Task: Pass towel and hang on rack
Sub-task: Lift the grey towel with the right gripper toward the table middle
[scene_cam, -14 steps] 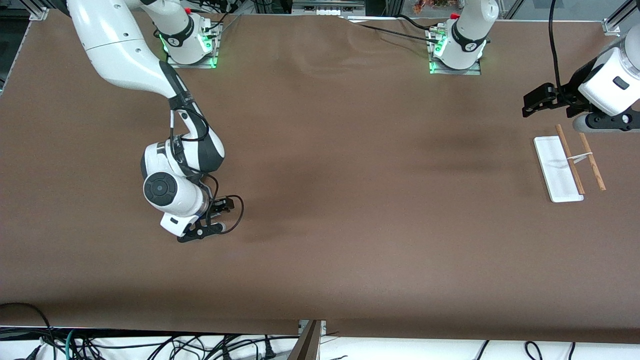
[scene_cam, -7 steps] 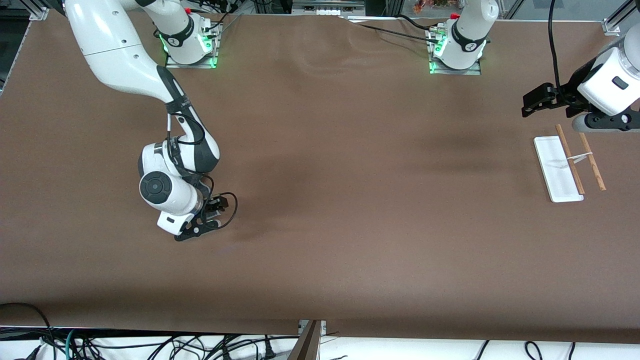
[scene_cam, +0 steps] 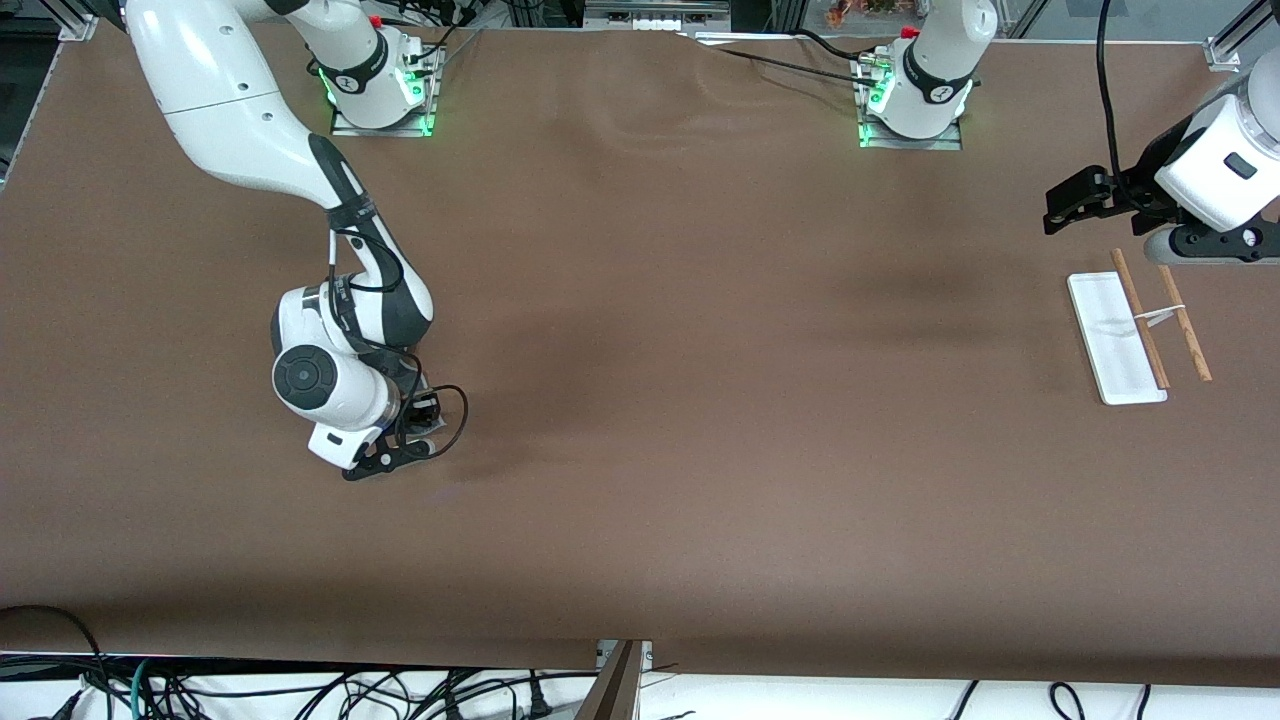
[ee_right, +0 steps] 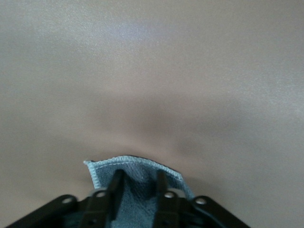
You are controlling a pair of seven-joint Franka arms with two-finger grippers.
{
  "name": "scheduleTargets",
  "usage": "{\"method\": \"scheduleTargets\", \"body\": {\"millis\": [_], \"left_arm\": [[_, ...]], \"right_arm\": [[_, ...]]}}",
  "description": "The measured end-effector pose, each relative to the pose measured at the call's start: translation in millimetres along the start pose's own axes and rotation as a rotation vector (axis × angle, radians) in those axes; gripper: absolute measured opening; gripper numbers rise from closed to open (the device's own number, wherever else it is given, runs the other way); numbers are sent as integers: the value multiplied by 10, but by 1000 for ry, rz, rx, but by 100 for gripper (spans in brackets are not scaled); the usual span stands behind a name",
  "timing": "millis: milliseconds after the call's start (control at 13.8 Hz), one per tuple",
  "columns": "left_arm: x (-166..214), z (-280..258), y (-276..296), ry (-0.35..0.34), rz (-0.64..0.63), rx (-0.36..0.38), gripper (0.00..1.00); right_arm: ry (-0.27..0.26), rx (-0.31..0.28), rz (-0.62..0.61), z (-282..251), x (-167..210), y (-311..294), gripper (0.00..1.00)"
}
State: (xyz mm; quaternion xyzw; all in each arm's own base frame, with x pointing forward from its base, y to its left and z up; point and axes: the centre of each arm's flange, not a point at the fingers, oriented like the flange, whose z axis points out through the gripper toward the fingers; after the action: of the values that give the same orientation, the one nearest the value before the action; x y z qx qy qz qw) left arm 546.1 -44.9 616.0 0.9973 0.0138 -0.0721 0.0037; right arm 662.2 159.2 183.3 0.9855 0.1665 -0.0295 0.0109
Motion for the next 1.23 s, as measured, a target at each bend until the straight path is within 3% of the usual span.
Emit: {"method": "scheduleTargets", "body": {"millis": [217,361,506,940,1229], "left_arm": [[0,0,0,0,0,0,100],[0,0,0,0,0,0,100],[0,0,0,0,0,0,100],[0,0,0,0,0,0,100],[0,-1,0,0,0,0,100]], "right_arm": [[-1,1,-1,9,0,-15,2],[5,2,-4,-19,16,-33,2],[42,-3,0,-306,102,-18,2],[63,-12,25,-2544,228,-29,2],[87,-1,187,-3244,144,-603,2]]}}
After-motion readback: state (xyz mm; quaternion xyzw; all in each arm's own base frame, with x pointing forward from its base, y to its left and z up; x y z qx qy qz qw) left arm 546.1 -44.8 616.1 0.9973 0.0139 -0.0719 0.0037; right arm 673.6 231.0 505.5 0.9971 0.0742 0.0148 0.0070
